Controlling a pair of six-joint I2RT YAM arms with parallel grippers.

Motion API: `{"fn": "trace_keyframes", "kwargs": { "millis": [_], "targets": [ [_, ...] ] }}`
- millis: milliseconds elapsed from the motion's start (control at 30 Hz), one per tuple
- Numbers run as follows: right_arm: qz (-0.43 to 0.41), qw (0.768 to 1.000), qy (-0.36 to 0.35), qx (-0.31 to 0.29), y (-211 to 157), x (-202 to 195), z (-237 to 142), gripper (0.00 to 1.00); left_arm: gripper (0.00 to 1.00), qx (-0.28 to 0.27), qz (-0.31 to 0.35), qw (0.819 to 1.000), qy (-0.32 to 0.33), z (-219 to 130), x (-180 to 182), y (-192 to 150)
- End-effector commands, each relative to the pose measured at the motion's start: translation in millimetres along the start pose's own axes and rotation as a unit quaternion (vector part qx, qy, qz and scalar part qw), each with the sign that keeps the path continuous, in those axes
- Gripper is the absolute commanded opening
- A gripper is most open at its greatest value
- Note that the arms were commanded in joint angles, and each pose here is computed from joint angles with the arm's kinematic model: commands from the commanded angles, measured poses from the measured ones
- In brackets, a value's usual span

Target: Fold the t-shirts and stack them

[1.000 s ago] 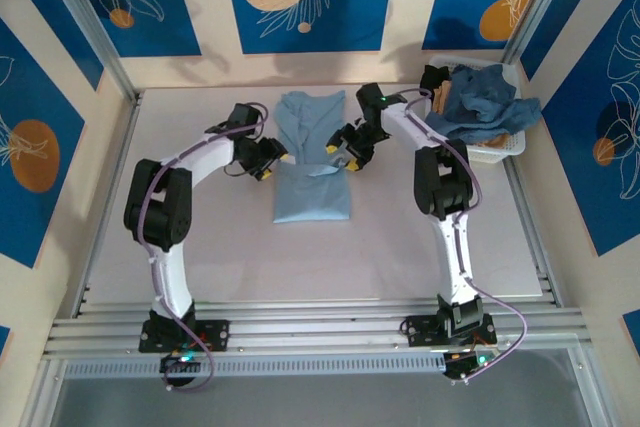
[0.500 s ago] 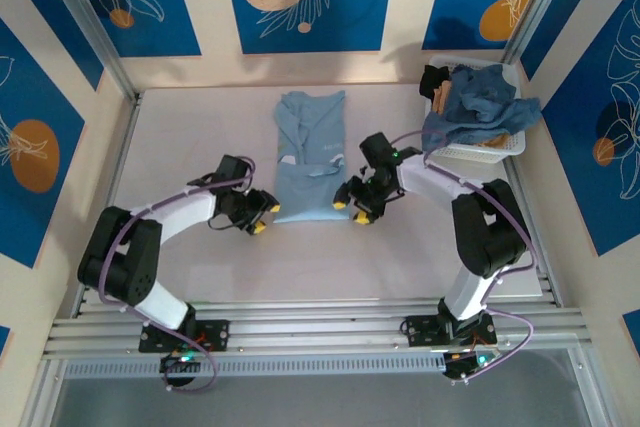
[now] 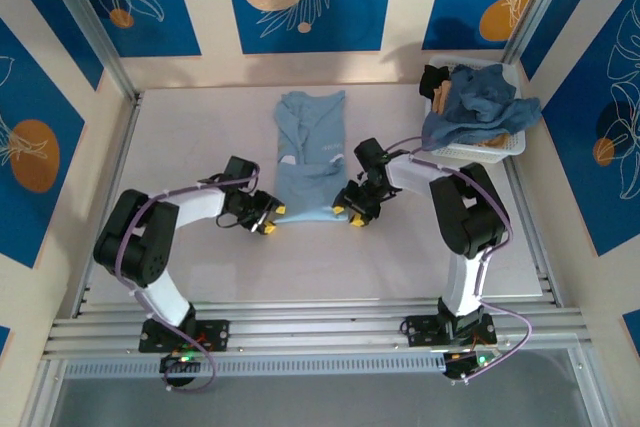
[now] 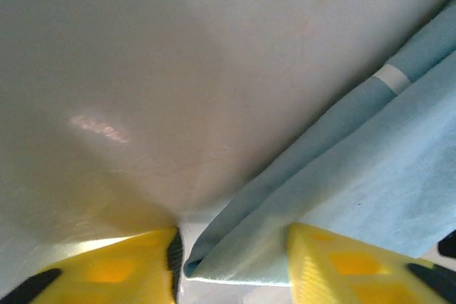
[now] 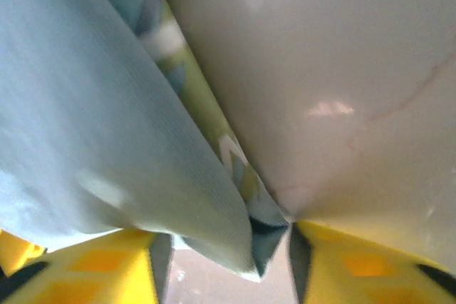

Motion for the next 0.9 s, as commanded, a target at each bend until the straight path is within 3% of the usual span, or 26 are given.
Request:
{"fn": "trace_keyframes", "kwargs": {
  "millis": [0,200,233,400,600,733,867],
  "targets": [
    [-0.003,1.000,0.004,-0.011,11,10,2,0.38,0.32,-0.017,0.044,0.998,-0.038,18,-27,11],
    [-0.002,1.000,0.015,-0.019,17,23,-6,0.03,0.00,-0.044,0.061,0.996,-0.049,11,-49,23],
    [-0.001,1.000,0.019,-0.022,16,25,-11,0.00,0.00,-0.050,0.067,0.995,-0.048,4,-54,23],
    [0.003,0.996,0.078,-0.049,13,46,-62,0.00,0.00,-0.091,0.105,0.989,-0.054,-54,-91,21],
    [-0.006,0.992,0.121,-0.042,19,76,-104,0.00,0.00,-0.084,0.133,0.984,-0.081,-83,-119,27],
    [-0.001,0.993,0.115,-0.028,5,72,-105,0.00,0.00,-0.081,0.137,0.984,-0.076,-90,-105,14],
    [0.014,0.996,0.089,-0.009,-20,45,-90,0.00,0.00,-0.048,0.133,0.988,-0.054,-89,-68,-11]
  ]
}}
Point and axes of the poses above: each hand's point on the last joint's axis, 136 mm out from that joint toward the fingers, its own z axis out along the fingers, its own x axis along the line the jaws close on, y = z × x, the point moved 7 cm from there along -z, back along the fingers, and after that the axes turned 12 degrees about z, right-handed, at the moved point
